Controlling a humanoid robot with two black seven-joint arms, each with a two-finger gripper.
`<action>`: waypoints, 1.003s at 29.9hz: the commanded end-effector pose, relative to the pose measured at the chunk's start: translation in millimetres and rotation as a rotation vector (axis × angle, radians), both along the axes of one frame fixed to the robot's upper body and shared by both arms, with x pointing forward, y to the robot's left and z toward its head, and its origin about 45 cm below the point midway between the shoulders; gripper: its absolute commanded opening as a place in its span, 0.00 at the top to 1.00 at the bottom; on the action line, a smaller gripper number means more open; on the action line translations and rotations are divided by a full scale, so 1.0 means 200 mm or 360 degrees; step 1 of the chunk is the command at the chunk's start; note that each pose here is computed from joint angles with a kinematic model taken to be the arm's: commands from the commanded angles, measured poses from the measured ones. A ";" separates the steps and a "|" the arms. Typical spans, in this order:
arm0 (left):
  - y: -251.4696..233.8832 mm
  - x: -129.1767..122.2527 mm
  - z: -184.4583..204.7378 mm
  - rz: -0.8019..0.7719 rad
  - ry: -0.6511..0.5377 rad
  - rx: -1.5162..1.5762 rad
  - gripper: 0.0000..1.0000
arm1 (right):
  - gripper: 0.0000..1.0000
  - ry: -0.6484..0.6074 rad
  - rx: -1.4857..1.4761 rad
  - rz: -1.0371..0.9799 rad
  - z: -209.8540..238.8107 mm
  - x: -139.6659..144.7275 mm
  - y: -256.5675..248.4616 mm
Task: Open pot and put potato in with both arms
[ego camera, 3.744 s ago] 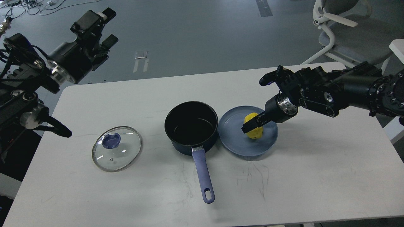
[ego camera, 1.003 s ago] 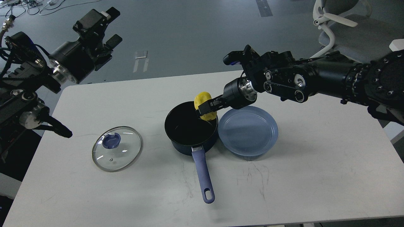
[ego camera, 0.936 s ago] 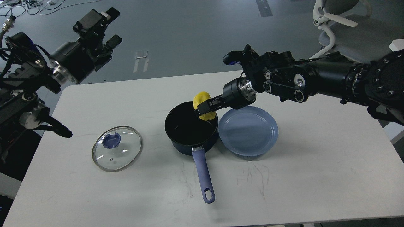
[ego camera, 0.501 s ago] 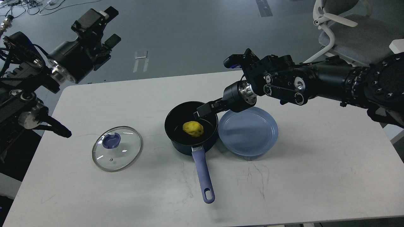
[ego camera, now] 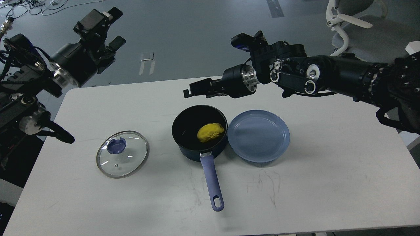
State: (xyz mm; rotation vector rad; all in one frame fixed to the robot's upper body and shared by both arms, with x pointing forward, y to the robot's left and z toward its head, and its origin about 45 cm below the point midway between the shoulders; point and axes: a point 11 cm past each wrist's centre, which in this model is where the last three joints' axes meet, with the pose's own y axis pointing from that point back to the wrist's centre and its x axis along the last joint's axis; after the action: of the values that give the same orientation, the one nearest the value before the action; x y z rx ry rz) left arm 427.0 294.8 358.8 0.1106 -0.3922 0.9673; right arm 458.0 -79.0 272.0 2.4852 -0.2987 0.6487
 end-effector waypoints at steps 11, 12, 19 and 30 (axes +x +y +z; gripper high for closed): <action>-0.04 0.04 -0.11 0.0067 0.0153 -0.0358 0.02 | 0.04 0.0342 0.1076 -0.0938 -0.05 0.12 -0.78; -0.04 0.04 -0.12 0.0075 0.0163 -0.0392 0.02 | 0.04 0.0365 0.1154 -0.0983 -0.07 0.12 -0.81; -0.03 0.03 -0.37 0.0232 0.0288 -0.0769 0.02 | 0.03 0.0603 0.1718 -0.1374 -0.34 0.00 -0.99; 0.04 -0.03 -0.64 0.0344 0.0443 -0.0945 0.02 | 0.00 0.0713 0.1729 -0.1478 -0.54 -0.11 -1.01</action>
State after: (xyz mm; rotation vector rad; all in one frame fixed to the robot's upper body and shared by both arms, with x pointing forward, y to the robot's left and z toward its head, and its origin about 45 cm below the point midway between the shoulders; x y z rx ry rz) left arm 423.7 299.2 241.1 -0.2581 0.1499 1.2252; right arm 436.8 -283.5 167.8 2.7994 -1.8385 -0.6129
